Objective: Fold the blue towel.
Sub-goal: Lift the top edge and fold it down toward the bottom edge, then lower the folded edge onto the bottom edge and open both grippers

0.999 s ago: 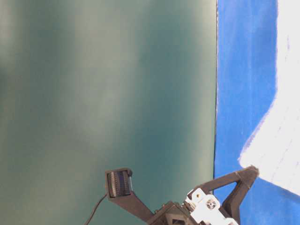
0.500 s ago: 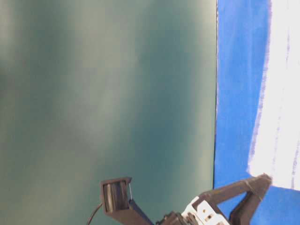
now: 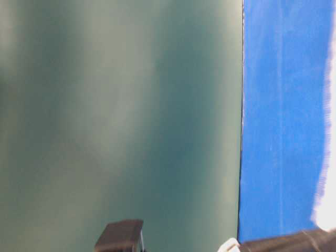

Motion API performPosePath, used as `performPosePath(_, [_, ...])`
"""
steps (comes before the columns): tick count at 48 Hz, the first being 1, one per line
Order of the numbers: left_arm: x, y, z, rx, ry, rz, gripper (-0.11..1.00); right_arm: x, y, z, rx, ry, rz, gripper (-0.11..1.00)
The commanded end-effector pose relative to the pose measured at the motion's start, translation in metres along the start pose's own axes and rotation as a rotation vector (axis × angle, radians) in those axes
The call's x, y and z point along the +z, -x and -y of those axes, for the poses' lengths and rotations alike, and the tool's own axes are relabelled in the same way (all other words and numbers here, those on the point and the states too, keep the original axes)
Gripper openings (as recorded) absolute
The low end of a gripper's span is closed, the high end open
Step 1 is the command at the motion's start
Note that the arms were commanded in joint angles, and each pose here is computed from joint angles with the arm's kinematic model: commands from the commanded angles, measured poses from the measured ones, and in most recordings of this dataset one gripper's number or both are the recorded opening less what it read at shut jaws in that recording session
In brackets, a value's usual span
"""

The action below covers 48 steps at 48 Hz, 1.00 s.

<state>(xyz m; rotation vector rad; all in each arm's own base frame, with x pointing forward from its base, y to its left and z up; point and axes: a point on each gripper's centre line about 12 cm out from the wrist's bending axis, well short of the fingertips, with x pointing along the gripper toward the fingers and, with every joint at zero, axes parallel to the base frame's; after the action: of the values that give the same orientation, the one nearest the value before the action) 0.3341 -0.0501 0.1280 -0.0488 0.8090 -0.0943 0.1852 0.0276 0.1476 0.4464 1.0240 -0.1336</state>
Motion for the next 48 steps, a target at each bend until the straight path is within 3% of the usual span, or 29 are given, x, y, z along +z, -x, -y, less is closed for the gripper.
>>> performPosePath(1, [0.013,0.007,0.019,-0.042,-0.035,0.044,0.01,0.0,0.004,-0.016,0.045,0.029,-0.001,0.05])
performPosePath(8, [0.013,0.008,0.045,-0.096,-0.074,0.048,0.01,-0.012,0.006,-0.038,0.111,0.061,-0.028,0.05])
performPosePath(20, [0.013,0.008,0.067,-0.139,-0.095,0.048,0.01,-0.023,0.001,-0.064,0.191,0.093,-0.043,0.05])
performPosePath(35, [0.009,0.007,0.076,-0.155,-0.117,0.026,0.01,-0.028,-0.012,-0.088,0.194,0.139,-0.1,0.05])
performPosePath(48, [0.01,0.007,0.076,-0.156,-0.111,0.031,0.02,-0.028,-0.015,-0.091,0.186,0.103,-0.114,0.05])
